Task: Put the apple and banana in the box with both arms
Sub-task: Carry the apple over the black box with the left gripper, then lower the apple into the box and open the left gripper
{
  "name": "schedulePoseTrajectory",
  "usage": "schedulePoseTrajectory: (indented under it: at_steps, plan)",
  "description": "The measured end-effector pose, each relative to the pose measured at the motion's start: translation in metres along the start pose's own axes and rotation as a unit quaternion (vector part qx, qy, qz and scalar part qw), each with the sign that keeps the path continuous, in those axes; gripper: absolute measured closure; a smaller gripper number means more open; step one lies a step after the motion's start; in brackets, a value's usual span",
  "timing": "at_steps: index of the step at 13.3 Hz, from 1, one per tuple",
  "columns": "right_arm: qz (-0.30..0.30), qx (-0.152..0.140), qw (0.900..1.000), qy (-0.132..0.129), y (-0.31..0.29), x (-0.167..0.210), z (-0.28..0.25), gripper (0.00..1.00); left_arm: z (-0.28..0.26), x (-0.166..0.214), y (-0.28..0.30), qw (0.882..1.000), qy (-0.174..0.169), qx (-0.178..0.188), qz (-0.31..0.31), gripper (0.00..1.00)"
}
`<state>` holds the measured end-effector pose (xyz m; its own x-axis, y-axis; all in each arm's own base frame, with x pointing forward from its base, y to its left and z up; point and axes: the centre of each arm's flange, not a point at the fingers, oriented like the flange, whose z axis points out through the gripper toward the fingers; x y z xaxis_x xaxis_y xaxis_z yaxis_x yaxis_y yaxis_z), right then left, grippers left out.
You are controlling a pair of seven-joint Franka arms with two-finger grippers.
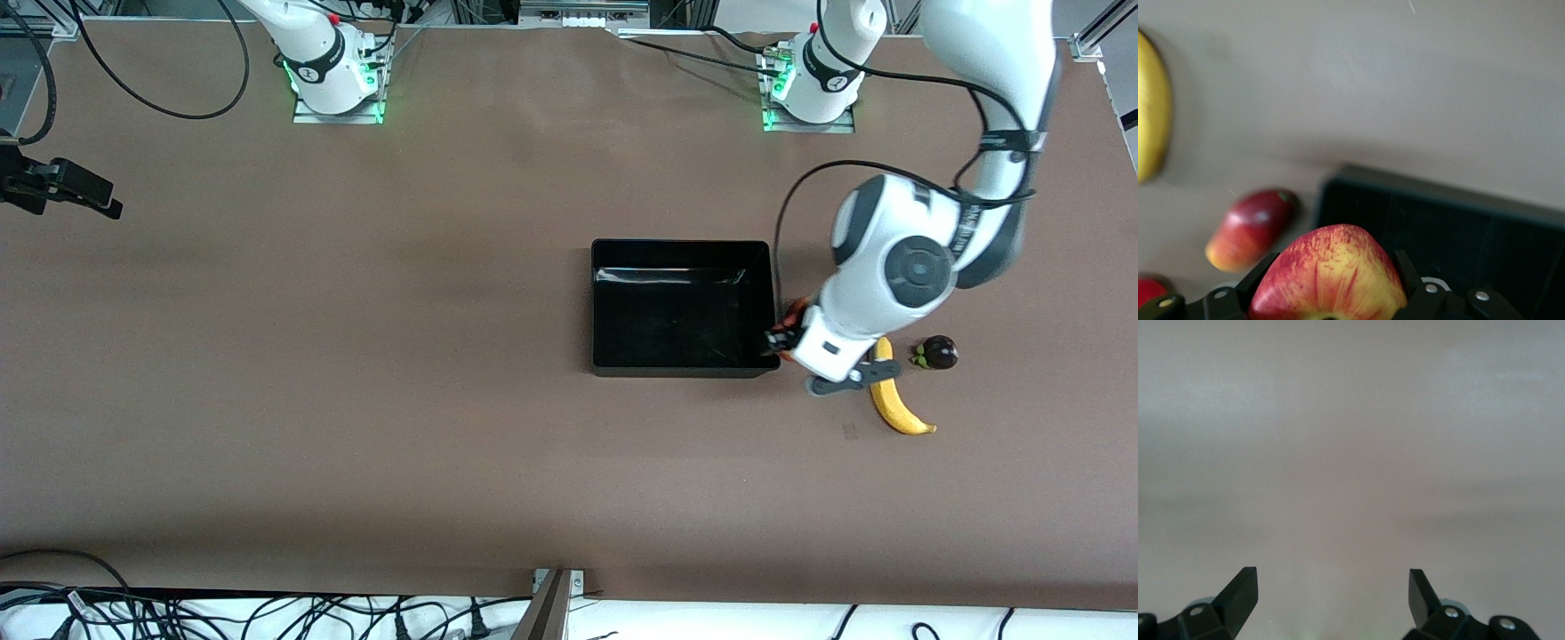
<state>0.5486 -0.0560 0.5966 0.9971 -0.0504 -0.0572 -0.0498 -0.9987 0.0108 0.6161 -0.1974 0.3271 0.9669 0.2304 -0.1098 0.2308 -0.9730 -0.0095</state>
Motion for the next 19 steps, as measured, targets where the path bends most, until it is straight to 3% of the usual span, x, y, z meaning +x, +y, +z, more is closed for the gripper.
schedulePoseTrajectory:
  at_steps: [3,10,19]
  plan:
    - [0.000,0.000,1.000,0.000,0.000,0.000,0.000,0.00,0.029,-0.036,0.039,1.000,-0.017,0.013,-0.003,0.26]
    - [0.000,0.000,1.000,0.000,0.000,0.000,0.000,0.00,0.082,-0.078,0.084,0.999,0.006,-0.015,-0.047,0.26]
    - [0.000,0.000,1.000,0.000,0.000,0.000,0.000,0.00,0.121,-0.126,0.119,0.999,-0.013,-0.022,-0.020,0.26]
